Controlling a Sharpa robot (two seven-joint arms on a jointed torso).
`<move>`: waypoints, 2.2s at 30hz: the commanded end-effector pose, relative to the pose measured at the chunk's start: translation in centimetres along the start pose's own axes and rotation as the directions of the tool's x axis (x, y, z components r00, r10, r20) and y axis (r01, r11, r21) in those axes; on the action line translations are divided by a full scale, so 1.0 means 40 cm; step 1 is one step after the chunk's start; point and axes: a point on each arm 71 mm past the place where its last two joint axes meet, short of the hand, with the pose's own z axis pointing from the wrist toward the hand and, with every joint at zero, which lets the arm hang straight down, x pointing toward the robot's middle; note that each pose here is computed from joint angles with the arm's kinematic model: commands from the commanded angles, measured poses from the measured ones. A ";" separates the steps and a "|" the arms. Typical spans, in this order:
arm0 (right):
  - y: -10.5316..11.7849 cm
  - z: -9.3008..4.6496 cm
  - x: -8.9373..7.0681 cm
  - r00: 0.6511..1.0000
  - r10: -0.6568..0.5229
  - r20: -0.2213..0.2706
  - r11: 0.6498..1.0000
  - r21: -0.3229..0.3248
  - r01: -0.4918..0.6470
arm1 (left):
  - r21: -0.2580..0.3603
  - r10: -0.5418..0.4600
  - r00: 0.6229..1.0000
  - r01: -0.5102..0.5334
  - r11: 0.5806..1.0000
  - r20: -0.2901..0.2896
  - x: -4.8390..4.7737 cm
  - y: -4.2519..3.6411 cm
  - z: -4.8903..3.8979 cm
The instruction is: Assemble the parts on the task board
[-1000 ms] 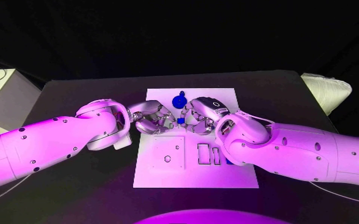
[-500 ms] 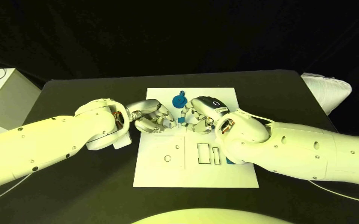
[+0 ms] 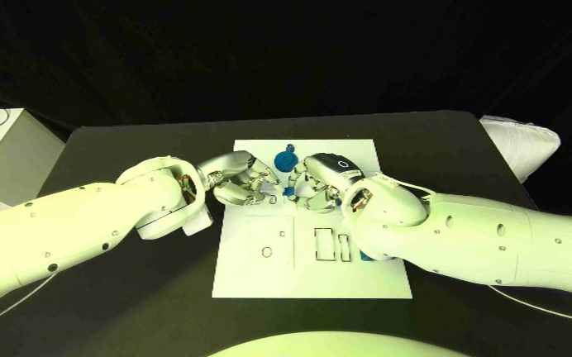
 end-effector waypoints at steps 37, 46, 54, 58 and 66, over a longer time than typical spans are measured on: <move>0.024 -0.010 -0.005 1.000 0.008 0.021 0.999 -0.036 -0.007 | -0.047 0.017 0.999 -0.019 0.999 -0.039 0.007 0.010 0.013; 0.030 -0.012 -0.009 0.999 0.019 0.041 0.998 -0.052 -0.016 | -0.052 0.024 0.999 -0.026 0.998 -0.036 0.004 0.016 0.012; 0.034 -0.014 -0.012 0.998 0.028 0.057 0.998 -0.065 -0.024 | -0.059 0.030 0.999 -0.032 0.998 -0.043 0.003 0.020 0.011; 0.035 -0.014 -0.012 0.998 0.028 0.058 0.997 -0.067 -0.024 | -0.059 0.030 0.998 -0.033 0.998 -0.046 0.004 0.020 0.012; 0.040 -0.013 -0.011 0.998 0.029 0.054 0.997 -0.074 -0.025 | -0.059 0.029 0.998 -0.032 0.998 -0.052 0.006 0.019 0.013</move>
